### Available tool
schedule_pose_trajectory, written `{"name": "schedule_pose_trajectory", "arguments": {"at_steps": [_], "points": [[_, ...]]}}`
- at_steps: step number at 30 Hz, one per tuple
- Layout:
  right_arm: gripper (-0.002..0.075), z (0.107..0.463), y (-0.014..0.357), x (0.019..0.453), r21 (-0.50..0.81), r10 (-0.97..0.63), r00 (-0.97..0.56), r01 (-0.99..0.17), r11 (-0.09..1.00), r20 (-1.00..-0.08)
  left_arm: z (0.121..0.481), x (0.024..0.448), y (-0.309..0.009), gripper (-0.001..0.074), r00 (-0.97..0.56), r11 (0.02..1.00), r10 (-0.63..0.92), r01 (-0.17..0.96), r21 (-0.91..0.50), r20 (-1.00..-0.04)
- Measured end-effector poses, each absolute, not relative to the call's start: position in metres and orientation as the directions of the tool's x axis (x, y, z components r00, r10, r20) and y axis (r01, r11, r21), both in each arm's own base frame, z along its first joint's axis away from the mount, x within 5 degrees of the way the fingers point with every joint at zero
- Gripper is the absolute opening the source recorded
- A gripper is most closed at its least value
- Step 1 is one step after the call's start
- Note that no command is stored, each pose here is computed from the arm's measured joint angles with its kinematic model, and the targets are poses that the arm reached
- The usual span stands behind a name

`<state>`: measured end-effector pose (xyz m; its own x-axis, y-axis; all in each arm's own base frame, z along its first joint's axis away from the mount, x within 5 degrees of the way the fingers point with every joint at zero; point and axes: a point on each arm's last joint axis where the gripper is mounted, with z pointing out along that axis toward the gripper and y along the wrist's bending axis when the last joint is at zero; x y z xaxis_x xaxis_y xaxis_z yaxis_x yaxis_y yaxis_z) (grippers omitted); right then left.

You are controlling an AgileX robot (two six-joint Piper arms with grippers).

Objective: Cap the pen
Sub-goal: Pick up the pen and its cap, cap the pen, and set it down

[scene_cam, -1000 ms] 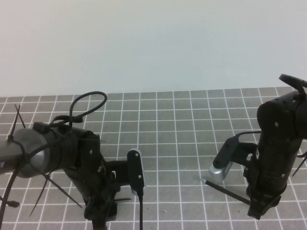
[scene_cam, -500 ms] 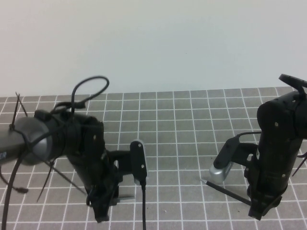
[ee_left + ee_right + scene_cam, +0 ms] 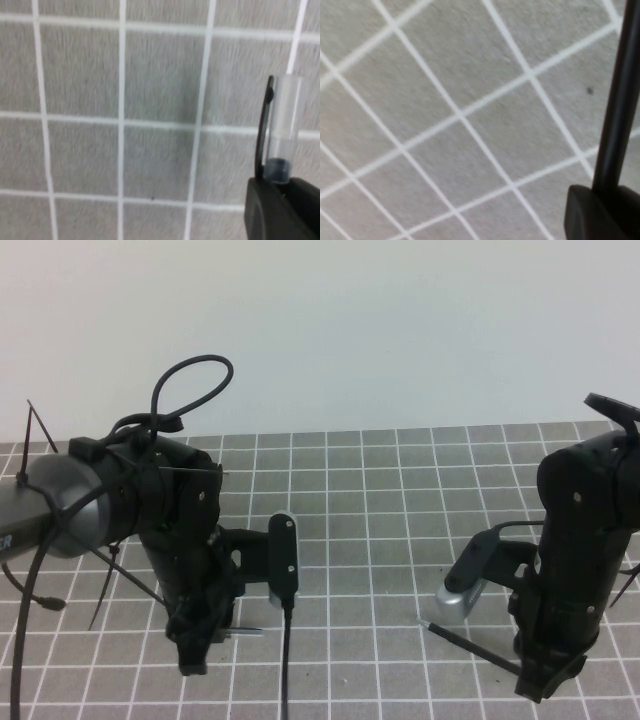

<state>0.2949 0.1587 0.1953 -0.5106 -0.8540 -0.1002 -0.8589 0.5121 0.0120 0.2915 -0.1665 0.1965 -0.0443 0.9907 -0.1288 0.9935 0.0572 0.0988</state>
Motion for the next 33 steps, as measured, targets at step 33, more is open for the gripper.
{"name": "schedule_pose_trajectory", "arguments": {"at_steps": [33], "points": [[-0.0004,0.195,0.16,0.294,0.027,-0.848,-0.518,-0.855,0.518,-0.114,0.16,0.302,-0.17,0.0252,-0.134,0.14,0.987,0.989,0.054,-0.088]]}}
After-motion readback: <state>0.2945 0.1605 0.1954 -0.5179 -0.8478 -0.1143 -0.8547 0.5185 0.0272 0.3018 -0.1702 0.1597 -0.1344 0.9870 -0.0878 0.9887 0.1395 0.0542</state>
